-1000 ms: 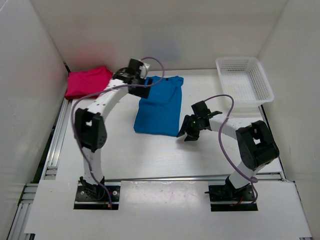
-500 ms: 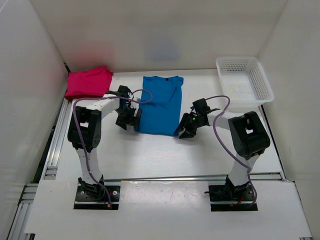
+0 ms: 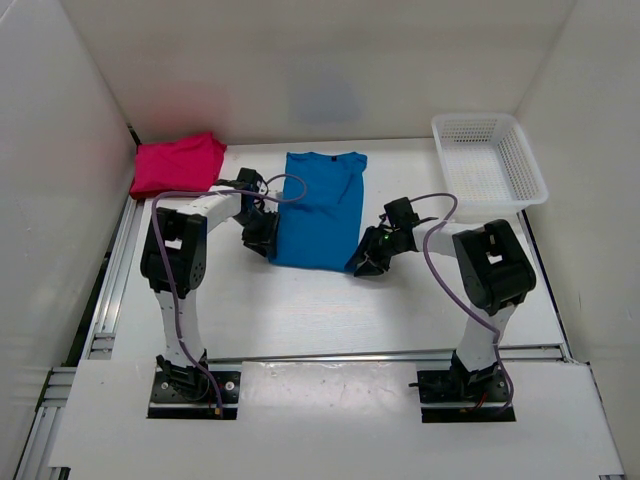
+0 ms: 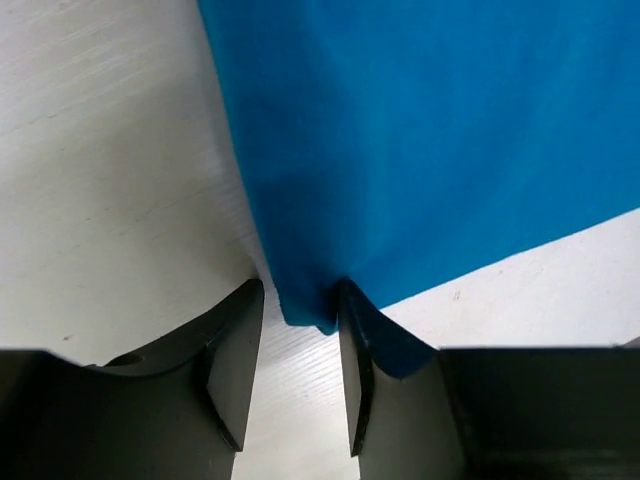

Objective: Fold and stack the t-shirts
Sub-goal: Grab one side of the 2/3 rectangular tshirt with both arms

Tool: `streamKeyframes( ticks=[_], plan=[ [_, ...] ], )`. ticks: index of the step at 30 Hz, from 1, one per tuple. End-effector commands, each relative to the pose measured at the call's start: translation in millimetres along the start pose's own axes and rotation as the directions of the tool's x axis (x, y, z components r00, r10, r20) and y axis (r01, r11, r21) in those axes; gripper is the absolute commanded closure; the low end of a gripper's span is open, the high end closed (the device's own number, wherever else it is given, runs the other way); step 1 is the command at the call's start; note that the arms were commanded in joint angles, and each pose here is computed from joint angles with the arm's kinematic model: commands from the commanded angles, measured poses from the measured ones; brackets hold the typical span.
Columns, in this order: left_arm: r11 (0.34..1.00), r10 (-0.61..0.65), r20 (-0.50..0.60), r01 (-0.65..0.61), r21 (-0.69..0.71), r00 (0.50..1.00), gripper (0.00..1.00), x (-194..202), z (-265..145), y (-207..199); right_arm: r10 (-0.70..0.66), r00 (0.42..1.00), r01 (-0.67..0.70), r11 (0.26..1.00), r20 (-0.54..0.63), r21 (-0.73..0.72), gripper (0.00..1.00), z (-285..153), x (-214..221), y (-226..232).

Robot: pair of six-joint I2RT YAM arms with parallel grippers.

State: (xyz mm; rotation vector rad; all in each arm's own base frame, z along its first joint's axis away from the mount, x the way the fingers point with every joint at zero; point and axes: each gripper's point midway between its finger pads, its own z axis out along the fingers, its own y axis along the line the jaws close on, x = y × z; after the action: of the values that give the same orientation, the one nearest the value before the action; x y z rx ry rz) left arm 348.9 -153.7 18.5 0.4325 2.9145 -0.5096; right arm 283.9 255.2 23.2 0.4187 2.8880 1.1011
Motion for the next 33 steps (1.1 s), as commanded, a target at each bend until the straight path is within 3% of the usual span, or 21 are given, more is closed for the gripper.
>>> streamKeyframes(
  ticks=[1, 4, 6, 9, 10, 12, 17, 24, 29, 33],
  plan=[
    [0.999, 0.008, 0.007, -0.008, 0.034, 1.000, 0.54, -2, 4, -4, 0.025, 0.998, -0.032, 0.991, 0.055, 0.131, 0.53, 9, -14, -34],
    [0.998, 0.008, 0.006, -0.008, 0.057, 1.000, 0.59, -2, 4, -8, 0.035, 0.998, -0.044, 0.986, 0.058, 0.160, 0.51, 11, -17, -37],
    [0.997, 0.017, 0.004, -0.017, 0.069, 1.000, 0.71, -2, 5, -13, 0.037, 0.997, -0.047, 0.984, 0.062, 0.170, 0.54, 11, -20, -38],
    [0.997, 0.017, 0.004, -0.017, 0.069, 1.000, 0.89, -2, 5, -13, 0.032, 0.997, -0.043, 0.985, 0.067, 0.165, 0.72, 12, -24, -34],
    [0.997, 0.014, -0.005, -0.013, 0.069, 1.000, 0.89, 1, 4, -13, 0.032, 0.997, -0.043, 0.985, 0.067, 0.165, 0.84, 12, -24, -34],
    [0.997, 0.018, 0.008, -0.019, 0.069, 1.000, 0.89, 1, -2, -15, 0.039, 0.997, -0.050, 0.985, 0.073, 0.164, 1.00, 11, -27, -35],
    [0.998, 0.009, 0.008, -0.009, 0.068, 1.000, 0.89, 14, -17, -17, 0.010, 0.999, -0.016, 0.993, 0.045, 0.120, 1.00, 0, -16, -25],
    [1.000, -0.010, -0.180, 0.008, -0.012, 0.984, 0.89, 90, -45, -23, -0.147, 0.989, 0.149, 0.983, -0.033, 0.107, 1.00, -36, 33, -20],
    [0.998, -0.027, -0.369, 0.003, -0.067, 0.929, 0.89, 147, -85, -34, -0.212, 0.972, 0.224, 0.967, -0.100, 0.120, 1.00, -66, 88, -27],
    [0.980, 0.034, -0.358, -0.101, -0.170, 0.933, 0.89, 164, -118, -32, -0.270, 0.955, 0.285, 0.950, -0.120, 0.130, 1.00, -90, 125, -29]
  ],
)
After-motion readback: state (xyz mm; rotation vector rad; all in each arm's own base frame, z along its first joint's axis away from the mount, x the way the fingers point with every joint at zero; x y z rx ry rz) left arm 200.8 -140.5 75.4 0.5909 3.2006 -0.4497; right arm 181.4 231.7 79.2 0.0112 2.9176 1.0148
